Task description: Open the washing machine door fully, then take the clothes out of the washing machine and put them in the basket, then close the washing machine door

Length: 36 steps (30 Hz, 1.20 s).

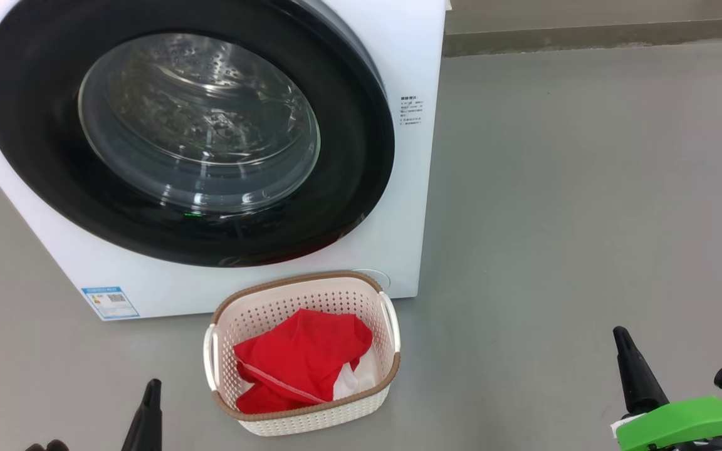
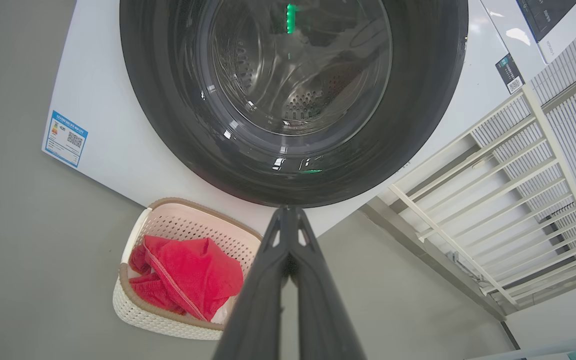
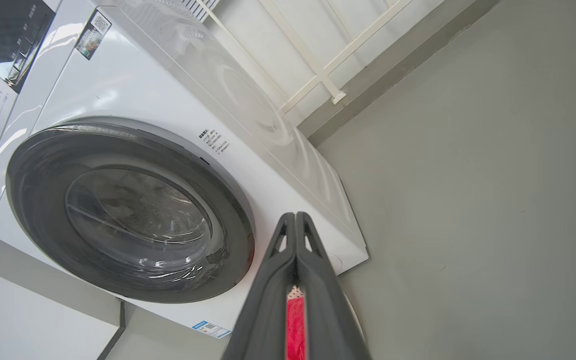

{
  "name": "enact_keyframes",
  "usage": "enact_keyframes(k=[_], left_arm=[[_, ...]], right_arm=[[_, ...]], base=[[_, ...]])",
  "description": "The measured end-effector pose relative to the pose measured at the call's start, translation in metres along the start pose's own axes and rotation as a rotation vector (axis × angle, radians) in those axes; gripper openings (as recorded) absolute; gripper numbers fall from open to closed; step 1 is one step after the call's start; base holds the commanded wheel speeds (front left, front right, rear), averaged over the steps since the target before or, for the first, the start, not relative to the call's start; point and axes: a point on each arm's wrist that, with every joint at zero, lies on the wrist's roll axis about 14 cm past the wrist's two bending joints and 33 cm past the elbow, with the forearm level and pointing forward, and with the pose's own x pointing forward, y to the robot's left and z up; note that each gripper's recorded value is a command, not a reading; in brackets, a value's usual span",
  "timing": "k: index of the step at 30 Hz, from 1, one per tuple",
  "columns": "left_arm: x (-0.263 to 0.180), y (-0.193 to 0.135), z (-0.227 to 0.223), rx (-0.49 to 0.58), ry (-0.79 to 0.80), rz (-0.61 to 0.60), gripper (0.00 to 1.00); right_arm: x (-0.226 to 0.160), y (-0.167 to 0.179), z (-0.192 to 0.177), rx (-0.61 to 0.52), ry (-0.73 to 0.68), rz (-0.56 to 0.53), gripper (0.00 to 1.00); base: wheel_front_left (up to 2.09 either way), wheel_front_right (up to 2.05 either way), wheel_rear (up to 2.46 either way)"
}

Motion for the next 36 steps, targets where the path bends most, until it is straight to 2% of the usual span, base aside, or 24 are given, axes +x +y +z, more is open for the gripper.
enact_keyframes(k=[36], left_arm=[[0.015,-0.004,-0.004,-0.418,0.045,0.003,0.0]], right_arm=[[0.011,0.001,0.003,0.386,0.021,-0.009,0.0]], base=[[0.0,0.0,0.0]])
